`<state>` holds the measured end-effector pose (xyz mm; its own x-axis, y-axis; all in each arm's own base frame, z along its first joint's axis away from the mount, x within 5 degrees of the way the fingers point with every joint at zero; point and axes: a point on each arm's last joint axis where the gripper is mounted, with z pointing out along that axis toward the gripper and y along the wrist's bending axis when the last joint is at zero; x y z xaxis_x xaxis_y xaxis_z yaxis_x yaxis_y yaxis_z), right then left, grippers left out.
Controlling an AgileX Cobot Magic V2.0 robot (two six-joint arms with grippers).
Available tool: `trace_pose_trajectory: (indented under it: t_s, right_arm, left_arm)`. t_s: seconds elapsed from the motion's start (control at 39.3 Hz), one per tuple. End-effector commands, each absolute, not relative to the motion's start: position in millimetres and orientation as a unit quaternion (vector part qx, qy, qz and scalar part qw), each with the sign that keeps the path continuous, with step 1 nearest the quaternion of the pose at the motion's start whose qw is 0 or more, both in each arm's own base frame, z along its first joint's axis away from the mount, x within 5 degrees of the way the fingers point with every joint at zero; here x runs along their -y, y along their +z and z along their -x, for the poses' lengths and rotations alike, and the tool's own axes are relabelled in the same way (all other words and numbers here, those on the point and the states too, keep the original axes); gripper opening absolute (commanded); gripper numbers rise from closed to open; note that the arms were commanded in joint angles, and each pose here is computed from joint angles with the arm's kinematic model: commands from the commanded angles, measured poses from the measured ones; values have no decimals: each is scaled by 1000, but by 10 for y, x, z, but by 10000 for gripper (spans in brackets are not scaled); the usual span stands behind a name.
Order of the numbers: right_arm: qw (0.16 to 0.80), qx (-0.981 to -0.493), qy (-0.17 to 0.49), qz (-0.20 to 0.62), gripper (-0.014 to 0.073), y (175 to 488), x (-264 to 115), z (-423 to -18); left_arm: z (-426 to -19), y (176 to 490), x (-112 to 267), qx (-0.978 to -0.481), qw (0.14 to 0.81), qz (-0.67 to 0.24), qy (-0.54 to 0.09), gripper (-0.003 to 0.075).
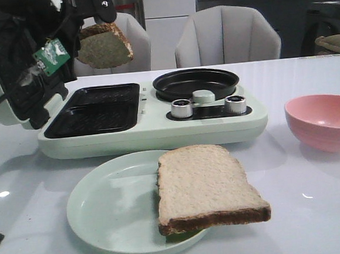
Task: Make breakfast with bread and shrimp
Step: 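Grasp the bread slice with the left gripper and lift it, then lower the slice onto the square grill plate and release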
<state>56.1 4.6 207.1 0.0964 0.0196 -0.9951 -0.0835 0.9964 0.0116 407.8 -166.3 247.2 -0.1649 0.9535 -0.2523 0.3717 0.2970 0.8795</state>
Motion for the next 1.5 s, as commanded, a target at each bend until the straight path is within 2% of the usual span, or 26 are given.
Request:
trace_pose_trajectory:
  t_s: [0.0, 0.23, 0.69, 0.79, 1.12, 1.22, 1.48]
  right_arm:
    - [777, -628, 29, 27, 169, 2208, -41, -522]
    - [777, -628, 29, 27, 169, 2208, -41, -522]
    - [777, -628, 29, 27, 169, 2208, -41, -522]
    - [777, -628, 29, 27, 169, 2208, -41, -522]
    - [777, -628, 29, 27, 169, 2208, -41, -522]
    - [777, -628, 29, 27, 169, 2208, -41, -522]
    - [777, -628, 29, 27, 169, 2208, -41, -522]
  left_arm:
    - [-4181, 2758, 1607, -673, 453, -452, 371, 114]
    - [-4314, 2584, 1610, -681, 437, -452, 376, 114]
    - [-4320, 2434, 1652, -717, 435, -440, 321, 134]
    - [-4317, 2410, 1661, -720, 430, -445, 314, 201]
    - [-4309, 2282, 1642, -742, 398, -443, 308, 504]
    - [-4303, 2274, 1634, -749, 394, -436, 305, 575]
    - [-4226, 2332, 1606, -784, 378, -397, 291, 565]
